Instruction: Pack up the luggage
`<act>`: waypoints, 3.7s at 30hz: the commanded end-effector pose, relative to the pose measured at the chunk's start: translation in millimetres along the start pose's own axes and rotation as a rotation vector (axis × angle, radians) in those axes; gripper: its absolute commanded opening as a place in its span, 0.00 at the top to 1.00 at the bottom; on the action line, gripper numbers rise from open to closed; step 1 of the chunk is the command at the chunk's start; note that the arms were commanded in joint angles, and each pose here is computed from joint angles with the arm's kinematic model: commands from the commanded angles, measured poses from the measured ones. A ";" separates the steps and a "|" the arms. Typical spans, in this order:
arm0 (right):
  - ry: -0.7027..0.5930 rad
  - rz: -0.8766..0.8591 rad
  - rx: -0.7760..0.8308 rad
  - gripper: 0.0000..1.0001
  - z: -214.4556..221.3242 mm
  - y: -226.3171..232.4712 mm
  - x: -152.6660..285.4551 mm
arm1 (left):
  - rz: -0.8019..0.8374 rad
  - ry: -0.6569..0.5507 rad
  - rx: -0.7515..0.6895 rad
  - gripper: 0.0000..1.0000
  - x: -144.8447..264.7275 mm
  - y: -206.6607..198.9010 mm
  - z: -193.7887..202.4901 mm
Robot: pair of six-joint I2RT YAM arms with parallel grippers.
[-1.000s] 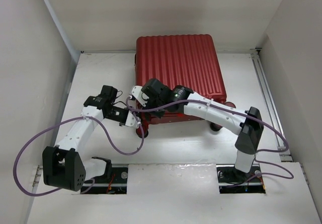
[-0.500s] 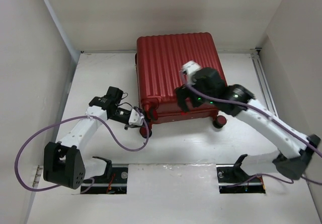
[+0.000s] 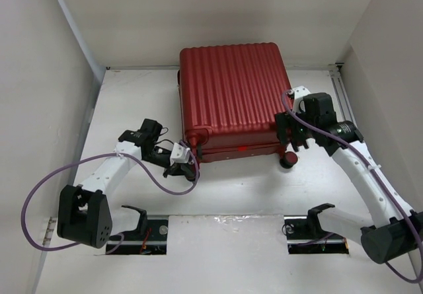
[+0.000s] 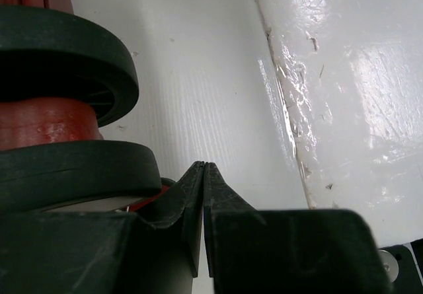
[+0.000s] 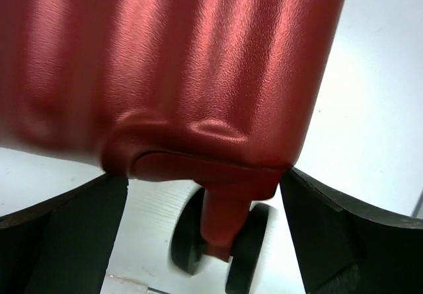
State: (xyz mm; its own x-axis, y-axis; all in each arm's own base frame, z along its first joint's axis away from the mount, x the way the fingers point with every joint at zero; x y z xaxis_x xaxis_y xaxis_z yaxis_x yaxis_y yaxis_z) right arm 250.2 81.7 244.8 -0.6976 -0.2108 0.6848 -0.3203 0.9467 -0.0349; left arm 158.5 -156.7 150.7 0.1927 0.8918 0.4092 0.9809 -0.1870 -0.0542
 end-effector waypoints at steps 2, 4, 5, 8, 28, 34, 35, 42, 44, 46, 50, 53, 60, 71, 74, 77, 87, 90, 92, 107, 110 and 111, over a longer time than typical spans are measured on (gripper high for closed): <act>-0.050 -0.009 -0.003 0.00 -7.9 -11.4 -4.6 | 0.005 -0.010 -0.006 1.00 2.3 -9.8 -3.6; 0.002 0.029 -0.011 0.00 4.2 -17.8 -5.0 | 0.001 0.041 -0.047 1.00 6.7 -11.8 -0.7; 0.000 0.046 -0.011 0.00 5.3 -20.0 -1.3 | -0.015 0.063 -0.089 1.00 11.0 -12.8 -4.2; 0.016 0.001 0.009 0.00 19.4 -13.9 -7.5 | -0.084 0.197 -0.195 1.00 27.3 -9.9 -3.3; -0.040 -0.092 0.121 0.50 -28.4 -38.5 -68.1 | -0.119 0.445 -1.319 0.00 77.0 4.8 -119.1; -0.026 -0.114 0.181 0.50 -38.3 -41.6 -83.6 | -0.028 0.469 -1.407 0.00 44.7 40.9 -133.2; -0.035 -0.112 0.183 0.50 -42.1 -42.3 -85.5 | -0.027 0.468 -1.417 0.00 39.7 45.9 -138.1; -0.039 -0.111 0.221 0.50 -54.7 -46.0 -88.0 | 0.142 0.527 -1.407 0.00 0.2 68.6 -152.6; -0.041 -0.121 0.221 0.48 -54.9 -44.5 -88.0 | 0.225 0.573 -1.384 0.00 -3.7 73.0 -143.2; -0.042 -0.121 0.230 0.47 -55.0 -44.9 -88.0 | 0.266 0.653 -1.348 0.01 -0.2 78.9 -130.9; -0.020 -0.113 0.235 0.47 -49.6 -51.6 -86.7 | 0.296 0.678 -1.350 0.04 -1.4 82.6 -125.2; -0.028 -0.104 0.231 0.47 -50.8 -54.8 -83.5 | 0.258 0.664 -1.320 0.18 -13.3 83.6 -130.5; -0.074 -0.060 0.249 0.26 -61.9 -57.4 -55.0 | 0.267 0.648 -1.240 0.88 -15.1 81.5 -128.0; -0.310 0.008 0.056 0.11 -70.3 -33.3 60.9 | -0.033 0.379 -0.902 1.00 -26.2 82.7 -173.6; -0.425 -0.194 -0.032 0.25 -42.2 18.2 45.7 | -0.116 0.258 -0.798 1.00 -31.9 86.4 -195.8; -0.456 -0.347 -0.050 0.43 -25.0 77.7 34.3 | -0.208 0.175 -0.779 1.00 -25.0 86.2 -219.7; -0.737 -0.578 -0.122 0.69 15.5 195.6 14.5 | -0.394 0.109 -0.631 1.00 -29.0 87.8 -235.2; -0.766 -0.616 -0.124 0.64 21.6 199.8 2.4 | -0.405 0.099 -0.636 1.00 -29.1 87.0 -240.8; -0.825 -0.595 -0.200 0.42 17.3 200.6 -8.0 | -0.410 0.089 -0.620 1.00 -30.8 88.0 -240.1; -0.836 -0.476 -0.319 0.46 23.7 194.8 -45.5 | -0.442 0.058 -0.611 1.00 -30.0 89.0 -250.4; -0.798 -0.425 -0.336 0.49 22.0 194.7 -53.7 | -0.442 0.058 -0.611 1.00 -30.0 89.0 -250.4; -0.779 -0.413 -0.341 0.51 19.6 197.5 -57.3 | -0.442 0.058 -0.611 1.00 -30.0 89.0 -250.4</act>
State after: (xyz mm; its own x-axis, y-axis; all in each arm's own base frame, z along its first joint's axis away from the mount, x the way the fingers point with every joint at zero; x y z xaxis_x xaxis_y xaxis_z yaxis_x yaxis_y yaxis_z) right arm 202.1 269.8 162.4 -0.8073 -0.5889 -0.0397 -0.5656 0.7527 0.3370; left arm 233.8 -302.4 269.0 -0.1194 0.7811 0.6129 0.7767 -0.3111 0.5477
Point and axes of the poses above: each gripper's point midway between its finger pads, its own x axis back along the fingers, its own y axis along the line the jaws close on, z = x × y, the point moved 4 cm from there along x, back along the fingers
